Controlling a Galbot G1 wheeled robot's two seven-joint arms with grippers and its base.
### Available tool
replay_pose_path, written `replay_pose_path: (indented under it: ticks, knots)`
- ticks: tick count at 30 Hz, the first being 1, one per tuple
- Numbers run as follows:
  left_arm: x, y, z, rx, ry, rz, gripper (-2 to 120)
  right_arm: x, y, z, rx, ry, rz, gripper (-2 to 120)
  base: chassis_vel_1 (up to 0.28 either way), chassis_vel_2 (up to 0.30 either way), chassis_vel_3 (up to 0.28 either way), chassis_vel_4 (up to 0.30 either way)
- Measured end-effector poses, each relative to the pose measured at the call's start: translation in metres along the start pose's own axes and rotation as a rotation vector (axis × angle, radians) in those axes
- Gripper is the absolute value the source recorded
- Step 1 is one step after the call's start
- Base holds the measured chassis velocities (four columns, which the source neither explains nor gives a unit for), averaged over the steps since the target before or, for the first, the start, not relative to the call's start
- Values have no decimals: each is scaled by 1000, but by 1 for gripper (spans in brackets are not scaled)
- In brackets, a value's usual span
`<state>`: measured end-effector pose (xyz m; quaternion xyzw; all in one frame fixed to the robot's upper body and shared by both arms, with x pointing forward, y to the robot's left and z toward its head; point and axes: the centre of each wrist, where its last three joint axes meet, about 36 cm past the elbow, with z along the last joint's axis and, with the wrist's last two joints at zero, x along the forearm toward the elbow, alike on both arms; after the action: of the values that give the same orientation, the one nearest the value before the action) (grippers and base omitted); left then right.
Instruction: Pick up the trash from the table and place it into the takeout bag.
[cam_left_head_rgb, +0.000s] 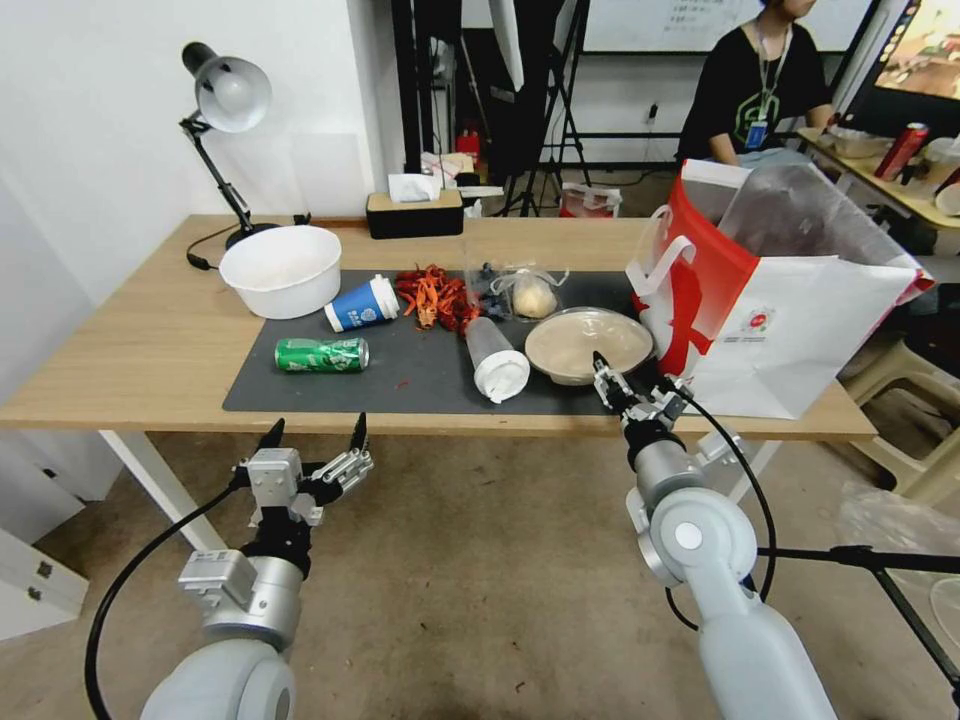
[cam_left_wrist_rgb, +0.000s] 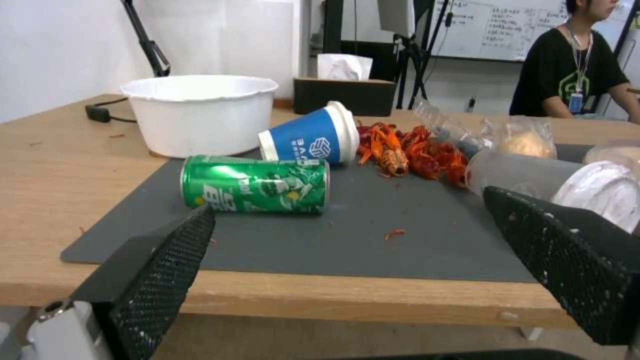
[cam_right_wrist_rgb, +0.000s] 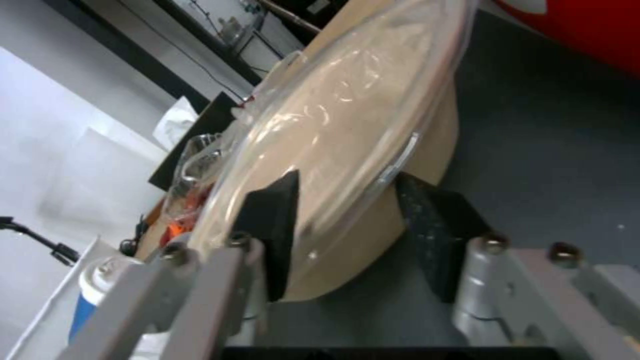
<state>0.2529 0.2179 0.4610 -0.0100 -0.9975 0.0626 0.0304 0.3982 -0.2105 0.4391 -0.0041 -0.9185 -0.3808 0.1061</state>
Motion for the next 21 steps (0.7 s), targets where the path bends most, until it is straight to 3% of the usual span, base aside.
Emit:
replay_pose_path:
  ticks: [10,21]
  knots:
    - [-4,-1,4,4,-3,6,100,7,-5,0,-2,-5,23,2,0,0,0,0]
    - [-4,-2,7,8,-12,17,100,21,-9,-9,18,-56,10,0,0,0,0,0]
